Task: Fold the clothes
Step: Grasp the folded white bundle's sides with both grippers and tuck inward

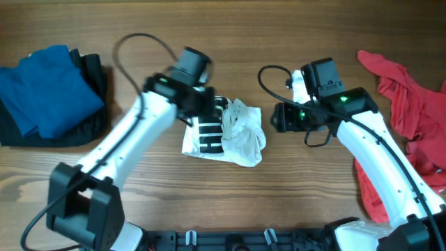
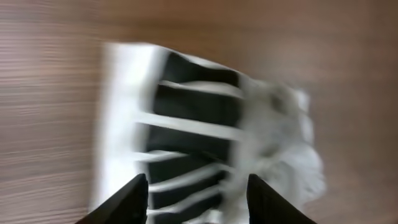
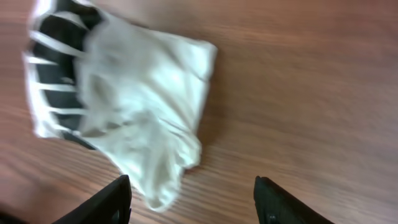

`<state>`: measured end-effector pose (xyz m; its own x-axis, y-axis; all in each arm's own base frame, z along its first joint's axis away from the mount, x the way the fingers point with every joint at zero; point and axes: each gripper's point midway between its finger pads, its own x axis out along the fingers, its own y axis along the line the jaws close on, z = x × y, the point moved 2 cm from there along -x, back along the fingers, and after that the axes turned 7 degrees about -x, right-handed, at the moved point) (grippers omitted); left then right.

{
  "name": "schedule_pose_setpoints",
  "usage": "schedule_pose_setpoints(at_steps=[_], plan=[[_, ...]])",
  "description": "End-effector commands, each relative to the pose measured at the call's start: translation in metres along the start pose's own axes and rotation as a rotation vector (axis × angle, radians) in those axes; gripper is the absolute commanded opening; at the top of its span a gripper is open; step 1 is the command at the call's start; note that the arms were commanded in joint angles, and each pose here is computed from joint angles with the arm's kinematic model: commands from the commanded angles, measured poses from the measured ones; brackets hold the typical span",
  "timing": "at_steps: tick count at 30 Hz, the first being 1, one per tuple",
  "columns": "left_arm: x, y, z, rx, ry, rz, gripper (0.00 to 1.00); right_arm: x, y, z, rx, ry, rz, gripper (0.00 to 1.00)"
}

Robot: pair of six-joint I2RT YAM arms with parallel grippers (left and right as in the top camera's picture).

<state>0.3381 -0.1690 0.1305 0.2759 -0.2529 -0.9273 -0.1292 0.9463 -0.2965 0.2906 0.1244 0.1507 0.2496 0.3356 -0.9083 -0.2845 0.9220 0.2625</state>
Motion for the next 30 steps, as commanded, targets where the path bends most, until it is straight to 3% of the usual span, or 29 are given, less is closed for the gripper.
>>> schedule_pose_setpoints(at_steps=[1, 6, 14, 17, 19, 22, 24, 30], plan=[[-0.001, 0.039, 0.020, -0.081, -0.028, 0.075, 0.52, 0.011, 0.032, 0.006, -0.117, -0.013, 0.115, 0.64], [0.012, 0.071, 0.021, -0.208, 0.011, 0.108, 0.53, 0.045, 0.067, 0.017, -0.250, -0.033, 0.146, 0.67], [0.033, 0.069, 0.005, -0.213, 0.113, 0.093, 0.54, 0.114, 0.061, 0.028, -0.155, -0.012, 0.061, 0.67], [0.045, 0.069, -0.007, -0.205, 0.155, 0.102, 0.54, 0.131, 0.047, 0.032, -0.081, -0.019, -0.014, 0.62], [0.050, 0.068, -0.013, -0.201, 0.181, 0.103, 0.54, 0.131, 0.042, 0.035, -0.075, -0.034, -0.046, 0.53], [0.059, 0.064, -0.023, -0.162, 0.212, 0.091, 0.54, 0.131, 0.042, 0.037, -0.077, -0.046, -0.050, 0.25], [0.063, 0.060, -0.028, -0.145, 0.213, 0.087, 0.57, 0.131, 0.042, 0.037, -0.069, -0.044, -0.051, 0.15], [0.071, 0.045, -0.035, -0.084, 0.196, 0.073, 0.57, 0.130, 0.027, 0.027, -0.017, -0.009, -0.136, 0.10]])
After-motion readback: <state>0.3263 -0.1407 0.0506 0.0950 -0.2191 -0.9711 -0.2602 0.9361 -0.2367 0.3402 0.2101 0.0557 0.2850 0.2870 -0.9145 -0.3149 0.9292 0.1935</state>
